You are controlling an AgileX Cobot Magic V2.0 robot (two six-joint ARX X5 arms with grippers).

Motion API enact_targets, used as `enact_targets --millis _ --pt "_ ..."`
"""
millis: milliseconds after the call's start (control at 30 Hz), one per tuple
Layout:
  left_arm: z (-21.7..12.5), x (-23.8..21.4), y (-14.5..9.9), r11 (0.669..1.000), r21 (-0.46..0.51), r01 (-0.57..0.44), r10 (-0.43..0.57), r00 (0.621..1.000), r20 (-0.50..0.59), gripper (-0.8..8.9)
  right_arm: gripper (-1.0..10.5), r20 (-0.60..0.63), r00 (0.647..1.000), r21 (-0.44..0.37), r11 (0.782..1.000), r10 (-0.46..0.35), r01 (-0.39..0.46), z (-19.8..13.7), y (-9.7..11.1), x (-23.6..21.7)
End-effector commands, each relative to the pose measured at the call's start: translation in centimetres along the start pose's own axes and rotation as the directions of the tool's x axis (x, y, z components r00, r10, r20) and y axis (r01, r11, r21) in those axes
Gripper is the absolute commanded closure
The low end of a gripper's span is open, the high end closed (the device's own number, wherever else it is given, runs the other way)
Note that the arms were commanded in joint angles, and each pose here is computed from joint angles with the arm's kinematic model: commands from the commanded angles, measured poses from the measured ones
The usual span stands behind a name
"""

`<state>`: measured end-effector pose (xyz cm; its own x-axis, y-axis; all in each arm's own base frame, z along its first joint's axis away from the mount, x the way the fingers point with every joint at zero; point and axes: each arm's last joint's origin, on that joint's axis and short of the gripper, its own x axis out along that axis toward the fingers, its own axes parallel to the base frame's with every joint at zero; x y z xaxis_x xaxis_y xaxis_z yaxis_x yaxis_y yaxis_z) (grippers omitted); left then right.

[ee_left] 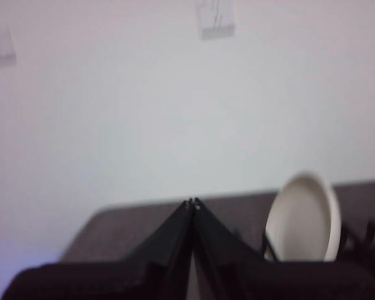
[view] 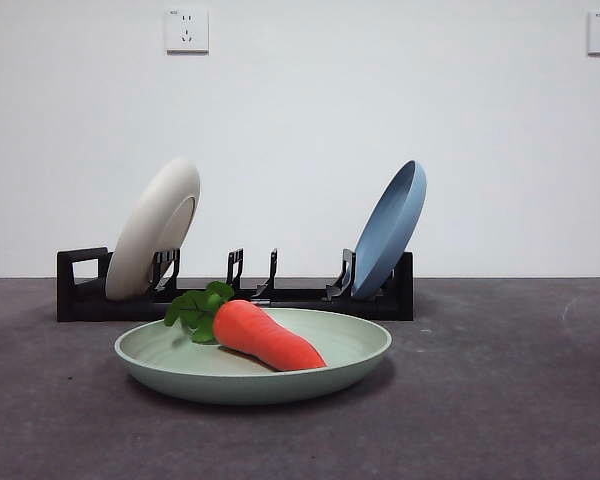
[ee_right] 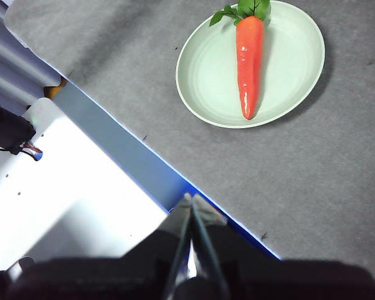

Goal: Take the green plate from the plate rack,put the plate on the table,take the carrot from the table,put the carrot in the plate

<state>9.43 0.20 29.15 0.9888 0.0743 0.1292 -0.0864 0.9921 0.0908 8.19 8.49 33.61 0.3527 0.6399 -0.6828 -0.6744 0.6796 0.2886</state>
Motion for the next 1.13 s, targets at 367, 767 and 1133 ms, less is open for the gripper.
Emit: enact_targets --millis 367,767,1133 --pt "-10.2 -1.1 -0.5 0.995 -0.088 -0.043 0.032 0.991 -0.128 8.16 9.5 0.004 1.000 -0.011 1.000 0.000 0.000 0.0 0.0 0.0" --pt "-13.9 -1.6 -0.9 0.991 -0.124 -0.052 0.016 0.961 -0.277 8.16 9.5 0.004 1.000 -0.011 1.000 0.000 0.000 0.0 0.0 0.0" --pt "-14.3 -1.7 -0.9 0.975 -0.209 -0.079 0.012 0.952 -0.305 8.16 9.5 0.004 1.000 -0.011 1.000 0.000 0.000 0.0 0.0 0.0"
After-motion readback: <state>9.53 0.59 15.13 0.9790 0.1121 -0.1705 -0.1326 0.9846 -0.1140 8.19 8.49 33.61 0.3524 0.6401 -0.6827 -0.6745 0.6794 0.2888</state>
